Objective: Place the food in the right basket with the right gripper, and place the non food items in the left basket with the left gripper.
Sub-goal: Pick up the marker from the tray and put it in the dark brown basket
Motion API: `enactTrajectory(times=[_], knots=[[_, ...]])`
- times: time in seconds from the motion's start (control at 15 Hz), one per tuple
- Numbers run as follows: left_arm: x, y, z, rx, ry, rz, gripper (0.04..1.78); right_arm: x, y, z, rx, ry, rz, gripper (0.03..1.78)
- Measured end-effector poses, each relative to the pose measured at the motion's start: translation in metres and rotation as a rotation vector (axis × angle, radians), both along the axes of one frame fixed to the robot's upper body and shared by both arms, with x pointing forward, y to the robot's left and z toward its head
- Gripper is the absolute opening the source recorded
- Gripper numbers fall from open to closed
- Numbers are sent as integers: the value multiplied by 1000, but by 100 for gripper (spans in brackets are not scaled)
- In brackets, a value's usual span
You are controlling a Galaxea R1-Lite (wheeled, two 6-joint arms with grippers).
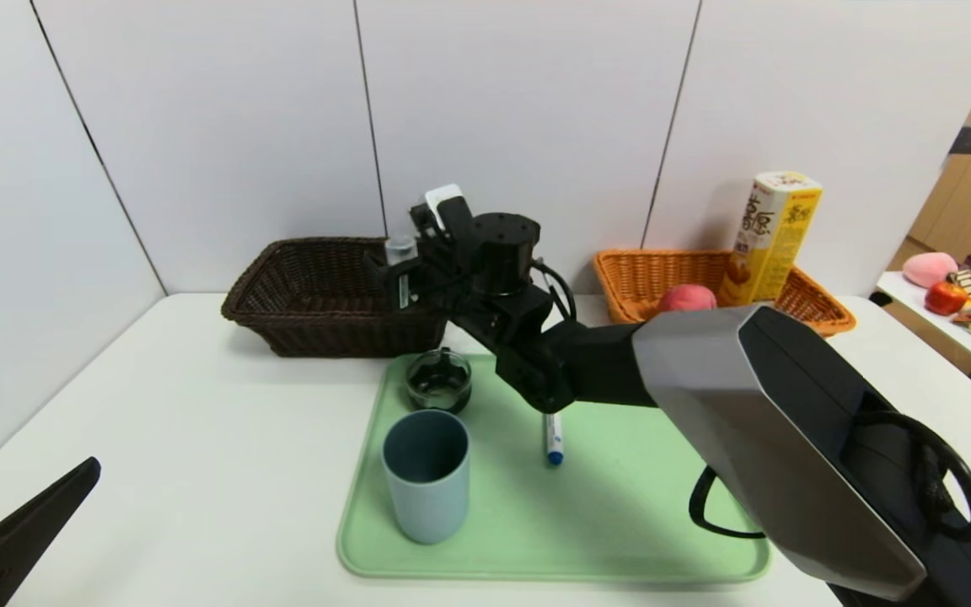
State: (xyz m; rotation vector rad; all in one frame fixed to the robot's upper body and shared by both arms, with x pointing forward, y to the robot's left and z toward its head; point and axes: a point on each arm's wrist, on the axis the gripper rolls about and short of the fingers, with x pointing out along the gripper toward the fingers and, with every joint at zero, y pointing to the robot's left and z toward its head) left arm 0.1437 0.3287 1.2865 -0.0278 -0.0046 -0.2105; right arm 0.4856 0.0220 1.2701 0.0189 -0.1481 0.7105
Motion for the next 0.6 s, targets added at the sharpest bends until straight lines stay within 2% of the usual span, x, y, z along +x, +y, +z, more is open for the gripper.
enactTrajectory(times=[0.2, 0.33, 0.47, 0.6], knots=[[-1, 0, 1, -1, -5, 0, 169, -6, -16, 36, 1, -42, -46, 149], [-1, 0, 1, -2, -10, 0, 169, -16, -32, 59, -17, -41, -62, 154], [-2, 0, 1, -3, -9, 0, 169, -34, -54, 86, -51, -8, -82, 158], [-2, 0, 0, -4, -5, 0, 169, -55, -78, 111, -105, 58, -146, 161]])
